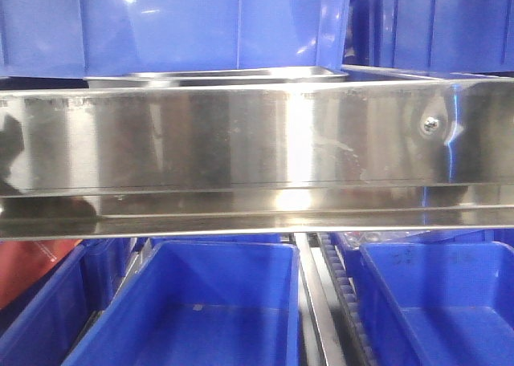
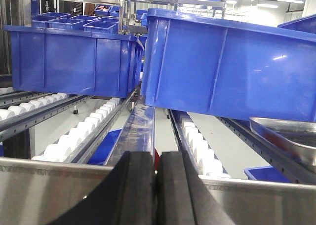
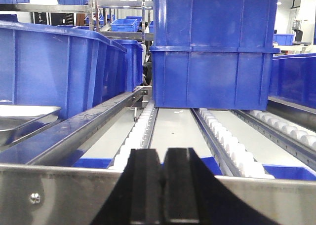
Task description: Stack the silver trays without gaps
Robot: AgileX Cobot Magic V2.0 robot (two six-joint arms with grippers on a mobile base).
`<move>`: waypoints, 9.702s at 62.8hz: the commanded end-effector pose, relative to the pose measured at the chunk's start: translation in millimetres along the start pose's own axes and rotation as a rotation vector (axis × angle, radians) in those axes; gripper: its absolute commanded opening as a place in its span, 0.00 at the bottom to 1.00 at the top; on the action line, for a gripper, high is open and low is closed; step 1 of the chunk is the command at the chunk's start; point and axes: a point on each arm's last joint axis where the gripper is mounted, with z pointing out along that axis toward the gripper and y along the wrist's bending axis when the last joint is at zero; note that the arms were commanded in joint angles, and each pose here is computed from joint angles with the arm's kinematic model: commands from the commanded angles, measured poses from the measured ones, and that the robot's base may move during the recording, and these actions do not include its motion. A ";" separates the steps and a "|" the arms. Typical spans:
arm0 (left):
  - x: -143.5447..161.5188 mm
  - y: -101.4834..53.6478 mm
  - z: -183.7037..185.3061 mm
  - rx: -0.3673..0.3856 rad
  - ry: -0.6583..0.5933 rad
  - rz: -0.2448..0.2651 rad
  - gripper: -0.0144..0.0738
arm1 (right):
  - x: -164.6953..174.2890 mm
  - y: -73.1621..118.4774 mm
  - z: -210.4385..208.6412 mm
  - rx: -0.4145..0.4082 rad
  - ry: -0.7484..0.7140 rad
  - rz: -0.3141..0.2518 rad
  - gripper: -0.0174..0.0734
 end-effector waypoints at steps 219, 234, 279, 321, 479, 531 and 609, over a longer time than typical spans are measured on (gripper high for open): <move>-172.7 -63.5 76.5 0.377 0.592 0.055 0.15 | -158.5 74.4 112.7 -0.518 0.712 -0.005 0.11; -168.4 -79.8 120.7 0.340 0.631 -0.004 0.15 | -170.7 83.2 150.8 -0.410 0.674 0.153 0.11; -125.8 -113.2 204.8 0.310 0.799 -0.024 0.15 | -101.4 136.7 240.8 -0.238 0.911 0.122 0.11; -84.6 -125.8 252.1 0.279 0.859 0.073 0.48 | -90.9 158.3 282.0 -0.258 0.907 0.083 0.12; -36.7 -136.4 304.1 0.209 1.017 0.074 0.53 | -33.7 162.5 311.5 -0.200 1.059 -0.001 0.40; -36.6 -134.6 304.5 0.204 1.013 0.108 0.53 | -28.5 165.0 314.8 -0.207 1.057 0.045 0.40; -14.1 -135.0 306.6 0.160 1.117 0.075 0.45 | -17.6 162.8 312.0 -0.181 1.140 0.020 0.35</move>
